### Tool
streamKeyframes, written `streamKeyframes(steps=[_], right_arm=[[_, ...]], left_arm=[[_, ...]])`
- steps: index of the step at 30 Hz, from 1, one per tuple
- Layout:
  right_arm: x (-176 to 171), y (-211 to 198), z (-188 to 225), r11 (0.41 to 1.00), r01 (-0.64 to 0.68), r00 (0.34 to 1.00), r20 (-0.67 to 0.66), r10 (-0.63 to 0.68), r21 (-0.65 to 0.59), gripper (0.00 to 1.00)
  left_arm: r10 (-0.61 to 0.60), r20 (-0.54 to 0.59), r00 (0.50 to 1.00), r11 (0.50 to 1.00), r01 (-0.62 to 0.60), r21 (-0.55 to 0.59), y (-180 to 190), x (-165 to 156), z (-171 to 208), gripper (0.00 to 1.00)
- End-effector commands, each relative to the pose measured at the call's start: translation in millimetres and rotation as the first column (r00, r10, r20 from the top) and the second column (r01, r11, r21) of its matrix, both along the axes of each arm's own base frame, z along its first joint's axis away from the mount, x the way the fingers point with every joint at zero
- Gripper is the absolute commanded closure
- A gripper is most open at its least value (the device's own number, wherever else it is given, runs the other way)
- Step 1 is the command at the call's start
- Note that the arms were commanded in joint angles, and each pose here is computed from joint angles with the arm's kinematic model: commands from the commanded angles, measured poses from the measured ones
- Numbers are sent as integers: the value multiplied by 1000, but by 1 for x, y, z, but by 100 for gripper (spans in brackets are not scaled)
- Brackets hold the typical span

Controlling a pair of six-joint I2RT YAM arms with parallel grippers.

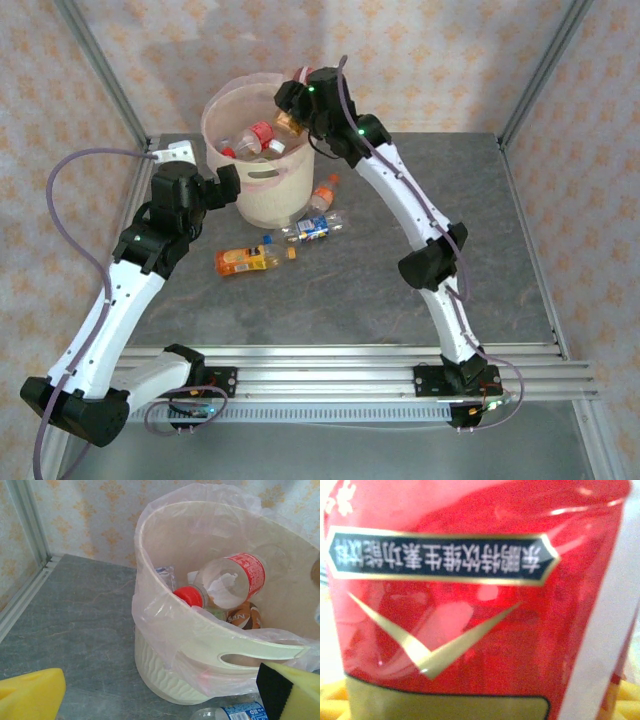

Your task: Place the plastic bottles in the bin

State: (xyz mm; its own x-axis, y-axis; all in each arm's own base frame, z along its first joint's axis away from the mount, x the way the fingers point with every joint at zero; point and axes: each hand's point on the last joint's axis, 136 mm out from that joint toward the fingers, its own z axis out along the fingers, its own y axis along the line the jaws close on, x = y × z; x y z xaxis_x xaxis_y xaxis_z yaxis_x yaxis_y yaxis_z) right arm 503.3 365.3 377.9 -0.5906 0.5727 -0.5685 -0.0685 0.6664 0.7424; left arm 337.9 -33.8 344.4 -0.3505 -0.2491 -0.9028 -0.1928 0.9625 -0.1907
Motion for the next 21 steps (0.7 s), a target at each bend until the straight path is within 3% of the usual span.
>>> streamKeyframes(steps=[1, 3, 8, 15, 21], right_arm=[[-1, -7, 0, 997, 56, 998, 15, -56, -52, 22], [-2, -7, -6, 995, 59, 998, 8, -58, -76, 14], [-7, -12, -5, 988, 68, 998, 22, -66, -137, 4], [-14, -27, 14, 971, 102, 992, 90, -85, -217, 5], [-18, -46, 28, 941, 149, 983, 151, -107, -305, 12]], left_arm=[[4, 58, 998, 999, -2, -34, -3, 3, 18, 0], [-1, 60, 998, 999, 3, -39, -4, 4, 19, 0], [-14, 57, 998, 999, 17, -48, -8, 8, 18, 0], [-31, 56, 998, 998, 34, -60, -13, 13, 18, 0], [-30, 56, 998, 997, 33, -64, -13, 14, 18, 0]])
